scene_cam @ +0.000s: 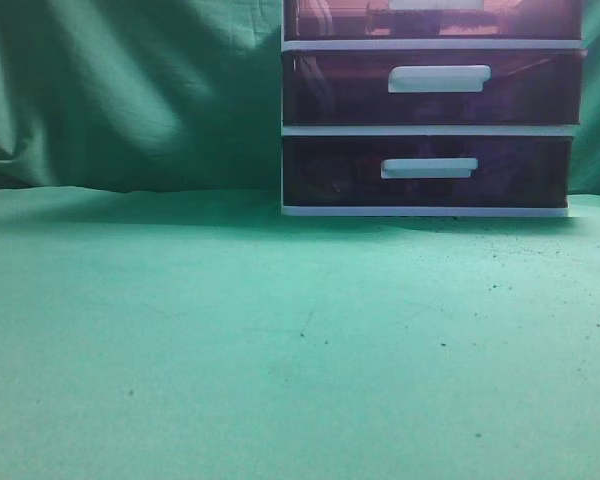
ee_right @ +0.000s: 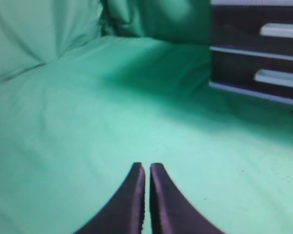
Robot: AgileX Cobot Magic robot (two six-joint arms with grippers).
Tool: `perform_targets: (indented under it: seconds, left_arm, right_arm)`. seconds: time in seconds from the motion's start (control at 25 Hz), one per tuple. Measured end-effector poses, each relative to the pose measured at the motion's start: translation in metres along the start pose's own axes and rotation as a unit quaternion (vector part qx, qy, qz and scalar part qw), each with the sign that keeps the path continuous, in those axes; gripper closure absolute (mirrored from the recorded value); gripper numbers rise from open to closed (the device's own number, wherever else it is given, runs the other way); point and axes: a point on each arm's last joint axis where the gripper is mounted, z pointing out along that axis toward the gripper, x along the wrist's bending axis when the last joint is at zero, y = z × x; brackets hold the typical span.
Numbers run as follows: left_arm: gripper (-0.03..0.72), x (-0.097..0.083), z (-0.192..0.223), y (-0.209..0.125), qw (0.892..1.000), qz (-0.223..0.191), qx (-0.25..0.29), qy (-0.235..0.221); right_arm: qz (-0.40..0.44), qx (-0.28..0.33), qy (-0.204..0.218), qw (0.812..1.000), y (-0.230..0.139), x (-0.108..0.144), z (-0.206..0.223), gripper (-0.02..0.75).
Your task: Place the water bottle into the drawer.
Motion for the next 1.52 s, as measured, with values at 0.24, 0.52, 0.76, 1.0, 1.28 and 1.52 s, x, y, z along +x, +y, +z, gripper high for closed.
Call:
perform_targets:
  seconds: [0.24,0.52,0.76,1.0,1.28,1.52]
  left_arm:
    - [0.688,0.001,0.004,-0.011,1.000,0.000,0.025,0.002]
    - [0.688,0.001,0.004,-0.012,1.000,0.000,0.026,0.002]
    - [0.688,0.001,0.004,-0.012,1.000,0.000,0.026,0.002]
    - [0.688,0.001,0.004,-0.012,1.000,0.000,0.026,0.002]
    - [0.688,0.001,0.004,-0.012,1.000,0.000,0.027,0.002]
    - [0.688,0.001,0.004,-0.012,1.000,0.000,0.027,0.002]
  right_arm:
    - [0.039,-0.033,-0.006,0.999,0.005,-0.002,0.000,0.738]
    - [-0.011,-0.037,-0.014,0.999,0.006,-0.003,0.000,0.690]
    - [-0.103,-0.029,-0.057,0.993,0.002,-0.011,0.001,0.690]
    - [-0.076,-0.069,-0.177,0.979,-0.025,-0.027,-0.010,0.690]
    - [0.006,-0.039,-0.281,0.959,-0.065,-0.044,-0.012,0.690]
    - [0.043,-0.010,-0.306,0.951,-0.079,-0.048,-0.010,0.690]
